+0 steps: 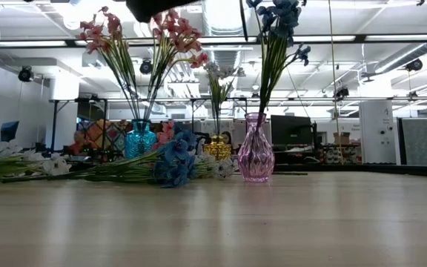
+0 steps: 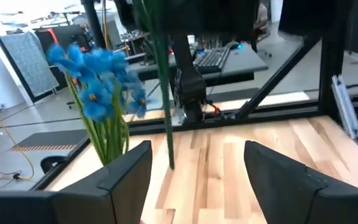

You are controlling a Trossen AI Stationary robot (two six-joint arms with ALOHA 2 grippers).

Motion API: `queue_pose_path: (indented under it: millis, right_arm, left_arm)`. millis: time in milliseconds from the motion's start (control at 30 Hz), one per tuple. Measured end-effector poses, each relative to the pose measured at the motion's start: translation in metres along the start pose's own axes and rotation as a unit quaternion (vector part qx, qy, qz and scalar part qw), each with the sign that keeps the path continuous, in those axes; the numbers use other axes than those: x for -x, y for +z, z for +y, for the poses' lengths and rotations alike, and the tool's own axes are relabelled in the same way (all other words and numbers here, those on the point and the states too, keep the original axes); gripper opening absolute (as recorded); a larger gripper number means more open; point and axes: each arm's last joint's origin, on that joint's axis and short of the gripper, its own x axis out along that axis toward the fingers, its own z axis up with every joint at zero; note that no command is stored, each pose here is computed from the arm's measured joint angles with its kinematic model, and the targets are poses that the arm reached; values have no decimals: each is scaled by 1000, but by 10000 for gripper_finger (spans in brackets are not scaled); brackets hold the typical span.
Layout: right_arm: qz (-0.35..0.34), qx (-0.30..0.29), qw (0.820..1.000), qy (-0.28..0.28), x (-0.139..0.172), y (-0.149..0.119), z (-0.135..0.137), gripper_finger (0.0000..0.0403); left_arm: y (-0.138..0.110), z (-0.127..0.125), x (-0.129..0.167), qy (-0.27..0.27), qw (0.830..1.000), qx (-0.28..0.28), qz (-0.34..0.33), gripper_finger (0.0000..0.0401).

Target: Sort flowers into vase by color

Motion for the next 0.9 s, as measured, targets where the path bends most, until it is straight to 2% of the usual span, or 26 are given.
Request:
queue_pose_path:
  millis: [233, 433, 567, 700, 900]
  right_arm:
    - [16, 6, 999, -50, -2, -20, -2, 29]
    - [1, -12, 997, -70, -8, -32, -10, 29]
    - [-3, -25, 996, -88, -17, -37, -20, 29]
    - [-5, -31, 998, -59, -23, -37, -26, 29]
    - [-1, -30, 997, -69, -28, -37, -31, 29]
  left_arm:
    - [27, 21, 26, -6, 1000, -17, 17, 237]
    - [48, 44, 51, 0, 999, -27, 17, 237]
    - [53, 56, 64, 2, 999, -39, 31, 237]
    - [54, 64, 75, 0, 998, -39, 51, 237]
    - [52, 71, 84, 0, 997, -28, 75, 237]
